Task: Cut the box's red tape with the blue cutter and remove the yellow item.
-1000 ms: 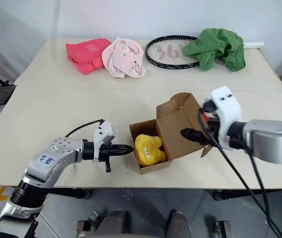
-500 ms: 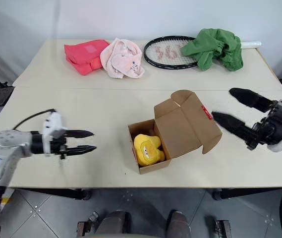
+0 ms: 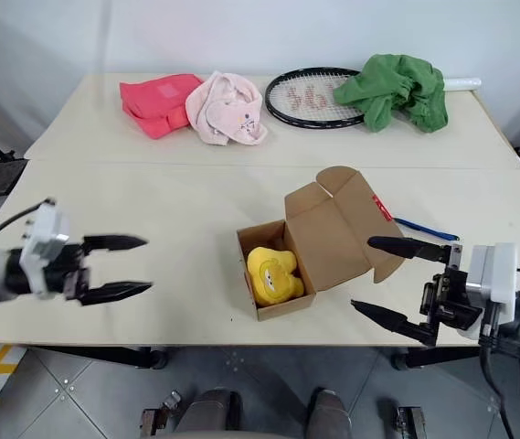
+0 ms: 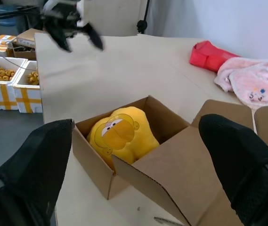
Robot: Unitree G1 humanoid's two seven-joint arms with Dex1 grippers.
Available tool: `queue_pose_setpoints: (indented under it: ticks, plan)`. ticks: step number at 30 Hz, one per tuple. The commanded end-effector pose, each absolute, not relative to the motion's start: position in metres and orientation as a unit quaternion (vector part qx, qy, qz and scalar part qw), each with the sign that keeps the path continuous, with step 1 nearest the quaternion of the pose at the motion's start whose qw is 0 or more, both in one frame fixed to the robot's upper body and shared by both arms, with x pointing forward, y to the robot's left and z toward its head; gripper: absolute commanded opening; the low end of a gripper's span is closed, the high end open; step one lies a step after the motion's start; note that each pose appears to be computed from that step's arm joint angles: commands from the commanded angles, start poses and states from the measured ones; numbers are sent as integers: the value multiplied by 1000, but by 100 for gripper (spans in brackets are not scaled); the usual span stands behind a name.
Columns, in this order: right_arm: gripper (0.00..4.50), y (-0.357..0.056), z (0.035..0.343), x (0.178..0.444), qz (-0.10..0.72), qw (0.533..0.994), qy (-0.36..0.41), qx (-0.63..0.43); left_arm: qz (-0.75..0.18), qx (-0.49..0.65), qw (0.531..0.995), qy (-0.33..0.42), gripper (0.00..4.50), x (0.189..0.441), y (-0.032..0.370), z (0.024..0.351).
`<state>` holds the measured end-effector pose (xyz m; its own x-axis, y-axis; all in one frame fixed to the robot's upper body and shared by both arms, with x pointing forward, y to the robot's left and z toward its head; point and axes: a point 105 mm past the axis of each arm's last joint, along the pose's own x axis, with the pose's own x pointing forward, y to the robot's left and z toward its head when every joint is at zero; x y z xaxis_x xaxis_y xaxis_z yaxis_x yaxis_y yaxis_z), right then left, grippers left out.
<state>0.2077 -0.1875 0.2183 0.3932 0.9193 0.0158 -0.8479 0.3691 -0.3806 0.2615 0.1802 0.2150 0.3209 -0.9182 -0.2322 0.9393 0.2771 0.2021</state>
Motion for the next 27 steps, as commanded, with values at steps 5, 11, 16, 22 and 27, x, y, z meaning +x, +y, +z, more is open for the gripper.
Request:
queue_pose_setpoints:
  ticks: [5,11,16,22,27]
  plan:
    - [450,-169,235,193,566,798,-128,-162,-652,232,705,156,447,271,96,209]
    - [450,-175,235,189,555,803,-115,-182,-655,279,682,167,447,292,50,192]
    - [450,-186,229,179,538,818,-76,-188,-653,297,672,181,447,304,40,173]
    - [450,-182,224,171,541,823,-45,-170,-632,358,662,182,409,322,42,153]
    - [450,-197,216,171,516,837,-29,-179,-633,361,664,168,274,328,37,154]
